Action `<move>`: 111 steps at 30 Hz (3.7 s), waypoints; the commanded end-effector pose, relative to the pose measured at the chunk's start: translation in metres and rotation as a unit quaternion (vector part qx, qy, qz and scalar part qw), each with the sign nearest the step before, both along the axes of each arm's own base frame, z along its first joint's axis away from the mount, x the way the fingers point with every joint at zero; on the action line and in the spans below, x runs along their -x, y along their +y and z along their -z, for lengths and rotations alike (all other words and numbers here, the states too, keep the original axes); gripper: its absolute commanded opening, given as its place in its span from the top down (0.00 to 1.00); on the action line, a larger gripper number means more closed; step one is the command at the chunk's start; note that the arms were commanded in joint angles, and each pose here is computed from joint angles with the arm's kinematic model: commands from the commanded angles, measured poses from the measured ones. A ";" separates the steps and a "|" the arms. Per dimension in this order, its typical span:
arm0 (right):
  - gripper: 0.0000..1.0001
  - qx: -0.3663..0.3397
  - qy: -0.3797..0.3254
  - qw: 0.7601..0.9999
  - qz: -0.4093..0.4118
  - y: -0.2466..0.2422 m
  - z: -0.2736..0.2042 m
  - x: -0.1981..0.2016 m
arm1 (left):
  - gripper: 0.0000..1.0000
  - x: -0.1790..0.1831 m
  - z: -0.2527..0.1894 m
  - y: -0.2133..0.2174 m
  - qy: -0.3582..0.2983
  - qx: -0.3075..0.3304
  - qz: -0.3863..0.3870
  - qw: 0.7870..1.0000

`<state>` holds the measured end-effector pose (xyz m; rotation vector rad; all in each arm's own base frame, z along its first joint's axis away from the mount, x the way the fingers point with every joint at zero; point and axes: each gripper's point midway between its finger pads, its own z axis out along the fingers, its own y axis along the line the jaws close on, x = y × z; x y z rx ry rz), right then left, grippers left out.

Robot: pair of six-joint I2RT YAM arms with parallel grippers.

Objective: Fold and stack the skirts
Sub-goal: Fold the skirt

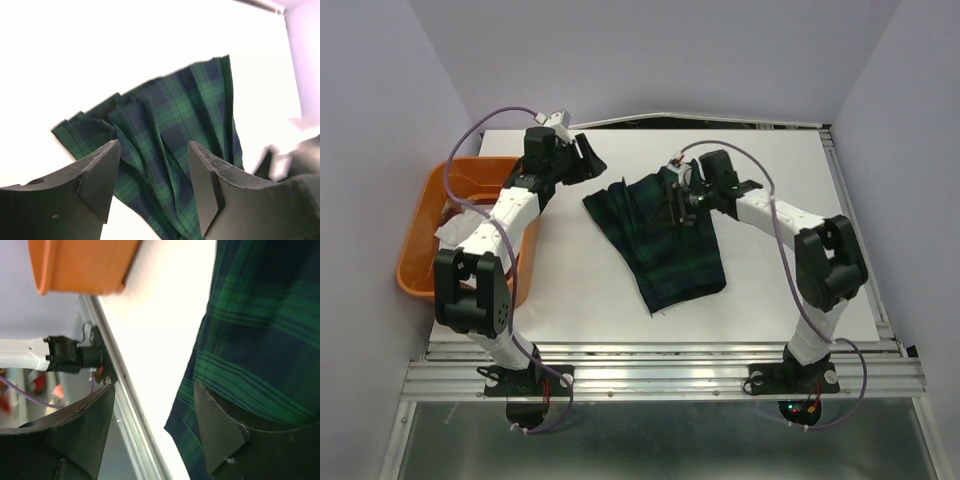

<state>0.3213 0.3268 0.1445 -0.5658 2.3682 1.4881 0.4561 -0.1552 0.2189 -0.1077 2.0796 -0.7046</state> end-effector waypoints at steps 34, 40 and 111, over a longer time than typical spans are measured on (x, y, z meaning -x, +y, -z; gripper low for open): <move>0.38 0.297 0.024 0.954 0.018 -0.152 0.131 0.054 | 1.00 0.002 0.036 -0.006 0.080 -0.144 -0.022 0.986; 0.35 0.255 0.025 0.967 -0.002 -0.140 0.116 0.057 | 1.00 0.015 0.117 0.005 0.149 -0.172 -0.010 0.974; 0.22 0.110 -0.156 0.981 0.019 -0.089 -0.016 -0.056 | 1.00 0.322 0.151 -0.154 -0.174 -0.501 0.605 0.594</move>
